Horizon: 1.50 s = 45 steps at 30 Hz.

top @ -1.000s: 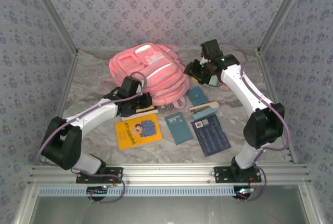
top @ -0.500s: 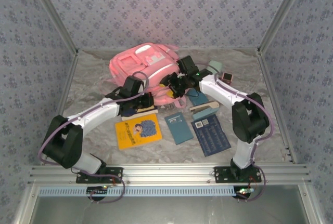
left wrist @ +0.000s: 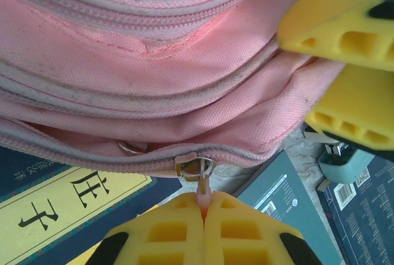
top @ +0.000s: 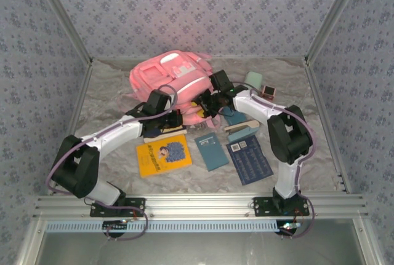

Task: Pack the student bag
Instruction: Unzip the student bag at the top-center of the table.

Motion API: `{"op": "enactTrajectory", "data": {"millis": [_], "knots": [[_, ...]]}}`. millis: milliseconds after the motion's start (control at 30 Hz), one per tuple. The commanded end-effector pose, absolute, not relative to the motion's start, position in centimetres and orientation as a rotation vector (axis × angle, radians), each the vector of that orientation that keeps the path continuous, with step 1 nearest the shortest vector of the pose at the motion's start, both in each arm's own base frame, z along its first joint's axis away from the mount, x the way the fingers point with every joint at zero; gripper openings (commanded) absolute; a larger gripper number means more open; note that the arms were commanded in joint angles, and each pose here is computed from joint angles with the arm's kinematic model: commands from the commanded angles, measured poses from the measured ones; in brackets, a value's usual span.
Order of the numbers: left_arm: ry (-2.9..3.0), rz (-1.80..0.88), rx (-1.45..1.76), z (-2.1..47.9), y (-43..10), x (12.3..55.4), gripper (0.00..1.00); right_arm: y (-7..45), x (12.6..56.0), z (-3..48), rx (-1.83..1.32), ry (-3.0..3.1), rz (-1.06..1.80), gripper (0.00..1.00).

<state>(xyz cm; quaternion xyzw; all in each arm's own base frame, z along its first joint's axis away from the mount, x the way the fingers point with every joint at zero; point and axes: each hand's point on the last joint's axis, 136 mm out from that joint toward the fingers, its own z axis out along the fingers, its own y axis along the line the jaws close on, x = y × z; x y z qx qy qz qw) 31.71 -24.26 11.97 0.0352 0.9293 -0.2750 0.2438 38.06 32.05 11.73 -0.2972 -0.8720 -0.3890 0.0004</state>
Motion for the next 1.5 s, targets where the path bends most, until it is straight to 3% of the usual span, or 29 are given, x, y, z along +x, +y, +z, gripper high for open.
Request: {"op": "enactTrajectory", "data": {"millis": [0,133,167,567,1333,1467], "knots": [[2.439,-0.788,0.154,14.7,-25.4,32.8,0.0,32.7,39.8,12.1,-0.955,-2.737,-1.267,0.28],[2.453,-0.752,0.17,14.6,-25.1,32.8,0.0,32.0,39.9,12.4,-0.967,-2.785,-1.253,0.03],[2.458,-0.736,0.173,14.6,-24.9,32.8,0.0,31.5,39.9,12.5,-0.969,-2.81,-1.238,0.0],[2.554,-0.575,0.048,12.9,-20.7,33.6,0.0,26.9,40.1,14.1,-0.999,-2.912,-1.189,0.0],[2.572,-0.51,-0.502,8.8,-10.4,39.6,0.0,26.5,40.7,15.9,-0.915,-2.915,-1.304,0.0],[2.572,-0.521,-0.487,9.5,-10.6,39.5,0.11,26.7,40.6,15.9,-0.892,-2.927,-1.292,0.0]]}}
